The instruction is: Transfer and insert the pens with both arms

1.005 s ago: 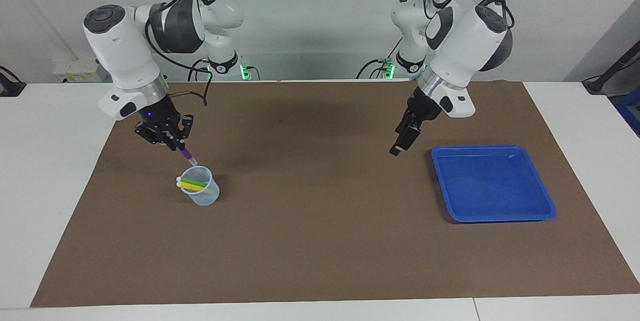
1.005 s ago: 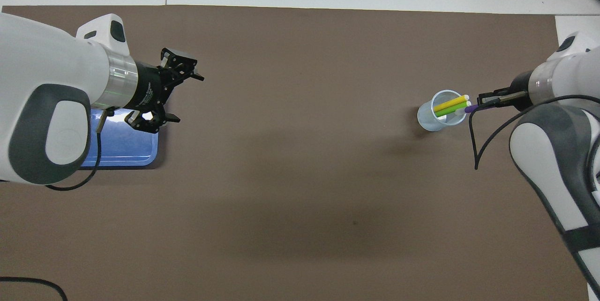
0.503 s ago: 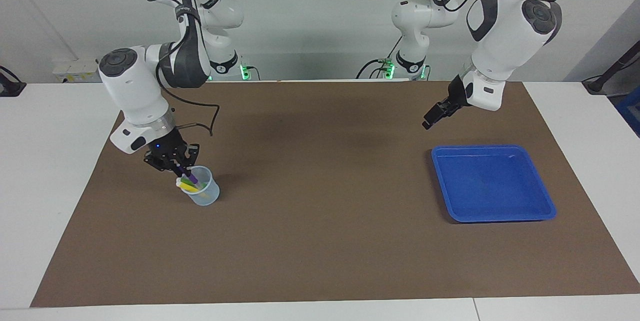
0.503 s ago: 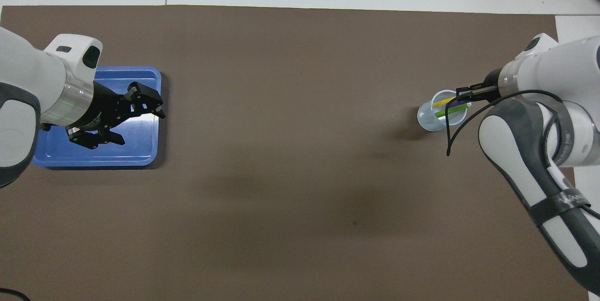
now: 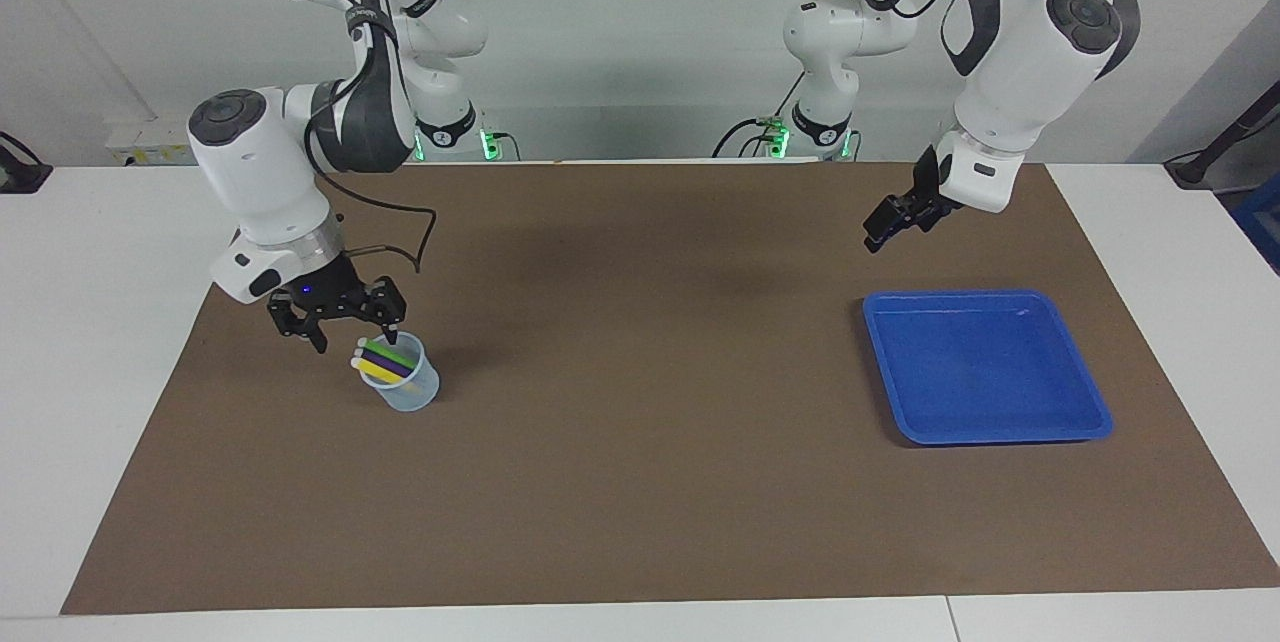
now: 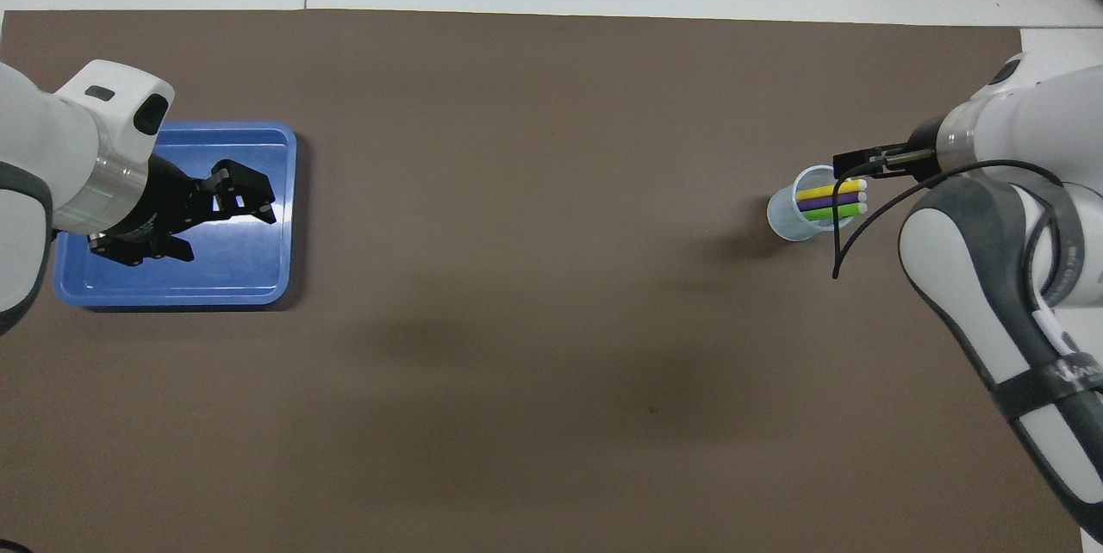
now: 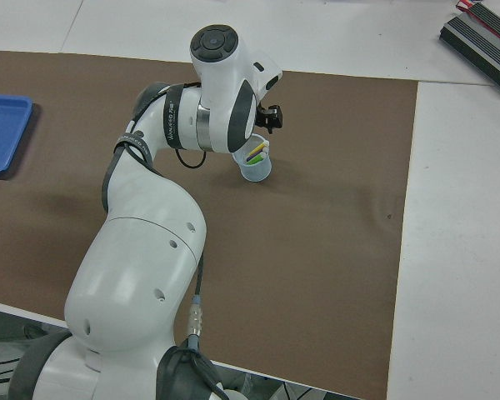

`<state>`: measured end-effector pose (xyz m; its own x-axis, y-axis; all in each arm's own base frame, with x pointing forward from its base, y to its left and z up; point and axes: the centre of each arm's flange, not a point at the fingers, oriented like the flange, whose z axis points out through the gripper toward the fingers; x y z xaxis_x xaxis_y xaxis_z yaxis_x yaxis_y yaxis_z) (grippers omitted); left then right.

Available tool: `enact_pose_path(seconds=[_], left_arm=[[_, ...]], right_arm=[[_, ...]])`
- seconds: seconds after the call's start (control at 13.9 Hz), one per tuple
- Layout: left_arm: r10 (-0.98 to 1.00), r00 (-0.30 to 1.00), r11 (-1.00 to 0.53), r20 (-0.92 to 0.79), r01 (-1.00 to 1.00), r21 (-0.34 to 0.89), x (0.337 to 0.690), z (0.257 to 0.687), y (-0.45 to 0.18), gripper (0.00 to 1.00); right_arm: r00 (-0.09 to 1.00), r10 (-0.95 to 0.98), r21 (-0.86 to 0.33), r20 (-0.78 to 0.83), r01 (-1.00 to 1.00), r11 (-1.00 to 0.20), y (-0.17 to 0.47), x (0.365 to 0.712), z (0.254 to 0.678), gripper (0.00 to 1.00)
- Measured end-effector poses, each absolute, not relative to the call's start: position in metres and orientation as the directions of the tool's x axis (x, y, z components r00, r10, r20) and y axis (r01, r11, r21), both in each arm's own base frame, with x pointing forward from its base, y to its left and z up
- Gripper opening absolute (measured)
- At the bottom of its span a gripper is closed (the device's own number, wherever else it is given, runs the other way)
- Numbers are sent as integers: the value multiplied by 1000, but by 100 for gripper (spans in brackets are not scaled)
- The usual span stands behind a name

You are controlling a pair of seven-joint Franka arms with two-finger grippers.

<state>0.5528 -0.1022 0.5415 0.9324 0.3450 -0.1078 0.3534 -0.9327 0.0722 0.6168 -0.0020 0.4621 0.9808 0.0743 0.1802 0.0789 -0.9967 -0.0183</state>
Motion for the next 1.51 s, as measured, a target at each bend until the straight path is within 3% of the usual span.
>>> enact_pose_path(seconds=[0.57, 1.22, 1.51], left_arm=[[332, 942, -937, -44, 335, 102, 559, 558, -99, 100], [101, 995, -990, 9, 99, 105, 563, 569, -84, 100], [33, 999, -999, 27, 32, 28, 563, 568, -81, 100]], right_arm=[[994, 75, -11, 82, 76, -997, -4, 567, 580, 100], [996, 80, -12, 46, 81, -997, -1, 558, 584, 100], [995, 87, -11, 47, 88, -996, 3, 556, 587, 100]])
